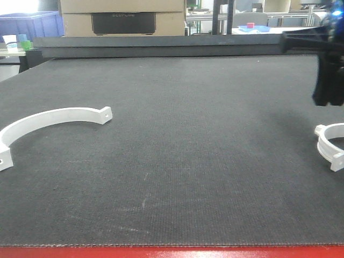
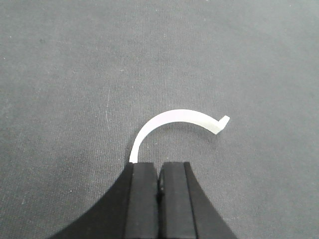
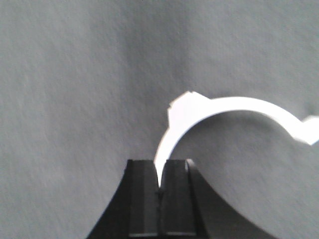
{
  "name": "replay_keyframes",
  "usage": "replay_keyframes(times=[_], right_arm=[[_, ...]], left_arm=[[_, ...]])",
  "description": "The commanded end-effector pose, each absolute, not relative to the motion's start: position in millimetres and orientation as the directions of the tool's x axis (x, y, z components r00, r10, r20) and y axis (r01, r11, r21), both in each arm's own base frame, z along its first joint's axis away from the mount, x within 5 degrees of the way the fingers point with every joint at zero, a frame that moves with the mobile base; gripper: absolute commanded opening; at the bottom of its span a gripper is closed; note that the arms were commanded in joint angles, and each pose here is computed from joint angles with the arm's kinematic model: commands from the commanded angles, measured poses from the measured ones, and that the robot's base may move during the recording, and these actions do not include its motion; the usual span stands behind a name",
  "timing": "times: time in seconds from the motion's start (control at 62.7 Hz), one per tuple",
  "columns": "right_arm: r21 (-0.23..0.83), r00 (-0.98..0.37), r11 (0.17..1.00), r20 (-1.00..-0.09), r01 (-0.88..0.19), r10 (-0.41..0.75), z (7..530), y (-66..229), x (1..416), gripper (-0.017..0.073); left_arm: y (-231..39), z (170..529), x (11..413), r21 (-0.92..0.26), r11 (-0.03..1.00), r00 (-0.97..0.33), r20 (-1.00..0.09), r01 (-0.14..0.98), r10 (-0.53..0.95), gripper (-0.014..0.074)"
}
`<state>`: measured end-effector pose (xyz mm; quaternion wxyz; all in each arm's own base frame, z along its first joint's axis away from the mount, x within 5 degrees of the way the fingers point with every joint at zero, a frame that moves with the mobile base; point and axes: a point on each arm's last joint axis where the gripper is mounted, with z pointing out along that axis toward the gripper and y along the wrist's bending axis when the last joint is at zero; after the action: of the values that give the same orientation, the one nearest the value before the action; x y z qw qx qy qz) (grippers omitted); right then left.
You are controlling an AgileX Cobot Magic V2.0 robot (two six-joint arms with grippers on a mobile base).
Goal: Grab PVC pipe and place in blue bin
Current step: 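Lower the right gripper onto the nearer white pipe clamp and close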
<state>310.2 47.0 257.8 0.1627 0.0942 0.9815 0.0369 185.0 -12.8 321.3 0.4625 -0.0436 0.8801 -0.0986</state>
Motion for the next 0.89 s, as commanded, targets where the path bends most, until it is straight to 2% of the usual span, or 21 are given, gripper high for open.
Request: replay_keyframes(times=[0.0, 0.16, 0.223, 0.479, 0.654, 0.766, 0.878], right_arm=[[0.092, -0.929, 0.977, -0.304, 0.193, 0.212, 255.9, 46.8, 315.5, -0.0059], [0.082, -0.937, 0.976, -0.272, 0.204, 0.219, 244.9, 46.8, 319.8, 0.0223], [0.074, -0.943, 0.975, -0.251, 0.207, 0.219, 237.3, 47.2, 322.6, 0.0257], [0.049, -0.954, 0.97, -0.175, 0.237, 0.242, 207.7, 48.7, 332.1, 0.0232], [0.045, -0.953, 0.966, -0.159, 0.253, 0.257, 200.1, 49.1, 334.4, 0.021], [0.043, -0.954, 0.966, -0.152, 0.255, 0.259, 197.7, 49.2, 334.9, 0.0089], [0.033, -0.957, 0.967, -0.137, 0.254, 0.256, 193.9, 48.9, 335.2, -0.0091]], left_arm=[[-12.7, 323.3, 184.9, -0.224, 0.974, -0.567, -0.804, 0.011, -0.179, -0.0111], [-12.9, 322.5, 184.3, -0.225, 0.974, -0.576, -0.798, 0.012, -0.177, -0.0111], [-13.0, 322.5, 184.3, -0.225, 0.974, -0.576, -0.798, 0.012, -0.177, -0.0111], [-13.8, 321.0, 183.2, -0.225, 0.974, -0.594, -0.786, 0.015, -0.173, -0.0111], [-14.0, 320.1, 182.5, -0.225, 0.974, -0.603, -0.779, 0.015, -0.171, -0.0111], [-14.1, 320.0, 182.4, -0.226, 0.974, -0.605, -0.778, 0.015, -0.171, -0.0111], [-14.3, 318.9, 181.5, -0.23, 0.973, -0.617, -0.767, 0.011, -0.174, -0.0111]])
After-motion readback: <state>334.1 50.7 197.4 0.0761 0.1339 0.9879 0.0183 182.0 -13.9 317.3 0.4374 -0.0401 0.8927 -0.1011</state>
